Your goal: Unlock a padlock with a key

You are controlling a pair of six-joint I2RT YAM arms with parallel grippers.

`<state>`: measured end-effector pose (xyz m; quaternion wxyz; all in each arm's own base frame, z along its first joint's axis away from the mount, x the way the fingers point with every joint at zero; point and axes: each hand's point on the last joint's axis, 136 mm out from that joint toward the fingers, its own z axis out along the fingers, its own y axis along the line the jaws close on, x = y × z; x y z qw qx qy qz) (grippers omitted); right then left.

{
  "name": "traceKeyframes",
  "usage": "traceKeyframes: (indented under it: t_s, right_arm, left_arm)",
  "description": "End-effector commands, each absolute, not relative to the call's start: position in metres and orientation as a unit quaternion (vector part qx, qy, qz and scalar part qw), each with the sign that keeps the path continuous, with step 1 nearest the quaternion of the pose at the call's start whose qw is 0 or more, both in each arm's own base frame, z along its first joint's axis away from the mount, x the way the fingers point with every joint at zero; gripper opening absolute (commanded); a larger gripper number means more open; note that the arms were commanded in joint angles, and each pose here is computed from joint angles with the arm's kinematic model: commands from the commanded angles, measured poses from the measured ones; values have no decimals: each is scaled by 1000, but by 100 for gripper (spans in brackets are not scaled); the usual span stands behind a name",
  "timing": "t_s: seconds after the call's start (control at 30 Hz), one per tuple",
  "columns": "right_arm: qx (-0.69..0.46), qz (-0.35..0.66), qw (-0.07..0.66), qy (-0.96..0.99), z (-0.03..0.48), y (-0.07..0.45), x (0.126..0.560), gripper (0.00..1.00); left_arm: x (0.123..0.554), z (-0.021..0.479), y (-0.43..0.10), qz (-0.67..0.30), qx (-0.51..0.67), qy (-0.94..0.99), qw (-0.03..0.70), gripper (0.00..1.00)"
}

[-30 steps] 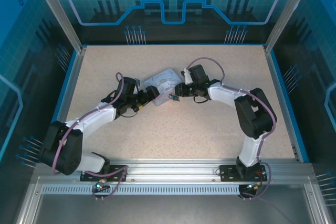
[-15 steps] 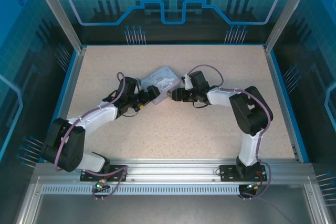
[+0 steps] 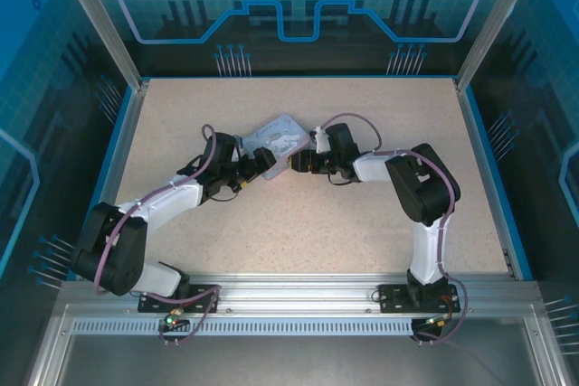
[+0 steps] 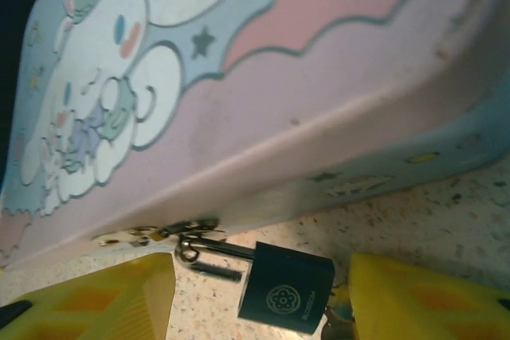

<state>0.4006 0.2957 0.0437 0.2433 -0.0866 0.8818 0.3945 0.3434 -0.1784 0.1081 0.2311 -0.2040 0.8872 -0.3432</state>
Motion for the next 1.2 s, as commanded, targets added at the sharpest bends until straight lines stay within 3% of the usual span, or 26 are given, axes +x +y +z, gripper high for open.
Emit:
traceKeyframes:
  t_s: [0.0, 0.43, 0.7, 1.17]
  right_arm:
    - [-100, 431, 239, 864, 54, 303, 395, 60]
    - [-156, 500, 195, 829, 79, 321, 333, 59]
    - [-107, 430, 241, 863, 76, 289, 361, 60]
    - [-95, 407, 226, 880, 44, 298, 381, 59]
  left_arm:
    - [350, 115, -181, -359, -205, 880, 232, 99]
    - [347, 115, -180, -357, -207, 881, 233, 99]
    - [346, 120, -180, -360, -203, 880, 235, 99]
    - [347, 124, -180, -360, -201, 879, 239, 99]
